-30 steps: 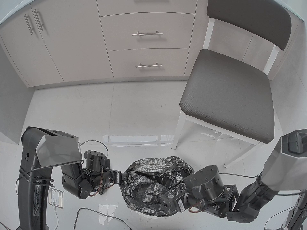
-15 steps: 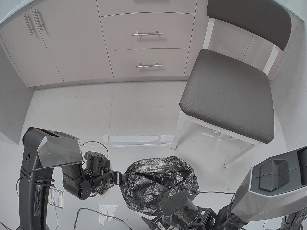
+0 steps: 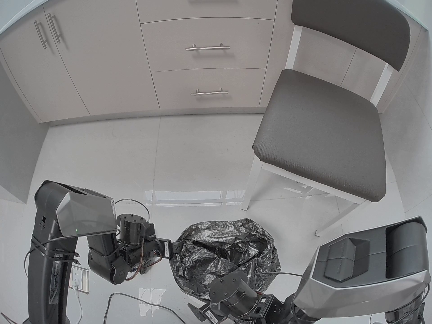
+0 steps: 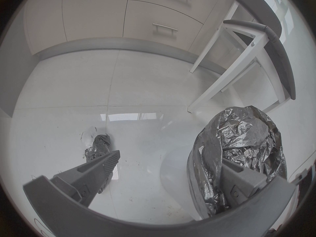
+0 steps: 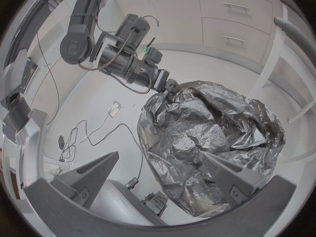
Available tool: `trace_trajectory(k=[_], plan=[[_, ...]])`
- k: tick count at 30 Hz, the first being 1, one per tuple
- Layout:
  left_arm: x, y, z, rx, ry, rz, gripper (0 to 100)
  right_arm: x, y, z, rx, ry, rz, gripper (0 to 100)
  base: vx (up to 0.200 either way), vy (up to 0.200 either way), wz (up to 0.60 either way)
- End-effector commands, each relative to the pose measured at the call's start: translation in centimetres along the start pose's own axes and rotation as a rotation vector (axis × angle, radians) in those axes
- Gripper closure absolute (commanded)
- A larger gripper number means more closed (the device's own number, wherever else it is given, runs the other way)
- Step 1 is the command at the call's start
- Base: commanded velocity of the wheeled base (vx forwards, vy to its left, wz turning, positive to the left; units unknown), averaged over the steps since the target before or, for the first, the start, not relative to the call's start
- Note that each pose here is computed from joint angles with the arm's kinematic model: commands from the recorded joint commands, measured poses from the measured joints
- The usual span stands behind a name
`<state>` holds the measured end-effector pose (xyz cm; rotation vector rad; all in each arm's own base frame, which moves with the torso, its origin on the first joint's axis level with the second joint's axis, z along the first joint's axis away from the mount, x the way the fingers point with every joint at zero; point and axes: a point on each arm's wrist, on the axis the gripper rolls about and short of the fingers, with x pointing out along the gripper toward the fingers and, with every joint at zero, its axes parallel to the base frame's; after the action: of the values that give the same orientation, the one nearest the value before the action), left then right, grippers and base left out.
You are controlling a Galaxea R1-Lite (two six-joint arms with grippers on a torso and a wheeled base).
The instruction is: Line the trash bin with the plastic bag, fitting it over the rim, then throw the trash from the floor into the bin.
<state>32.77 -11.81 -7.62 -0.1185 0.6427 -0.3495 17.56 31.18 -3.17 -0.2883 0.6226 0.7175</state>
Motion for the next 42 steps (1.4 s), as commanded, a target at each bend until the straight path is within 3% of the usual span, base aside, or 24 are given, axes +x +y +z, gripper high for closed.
trace_trajectory(k=[1, 10, 20, 42], plan=[[0.1, 0.1, -0.3, -0.001, 0.007, 0.000, 0, 1.1, 0.5, -1.1, -0.012, 0.028, 0.004, 0, 0.000, 0.000, 0.00], [0.1, 0.1, -0.3, -0.003, 0.008, 0.000, 0, 2.5, 1.0, -0.8, -0.006, 0.011, 0.029, 0, 0.000, 0.000, 0.00], [0.1, 0.1, -0.3, -0.003, 0.005, 0.000, 0, 1.5, 4.4, -2.7, -0.002, 0.053, 0.106, 0, 0.000, 0.000, 0.00], [0.1, 0.1, -0.2, -0.007, 0.004, 0.000, 0, 0.5, 7.6, -4.3, 0.045, 0.111, 0.238, 0, 0.000, 0.000, 0.00]])
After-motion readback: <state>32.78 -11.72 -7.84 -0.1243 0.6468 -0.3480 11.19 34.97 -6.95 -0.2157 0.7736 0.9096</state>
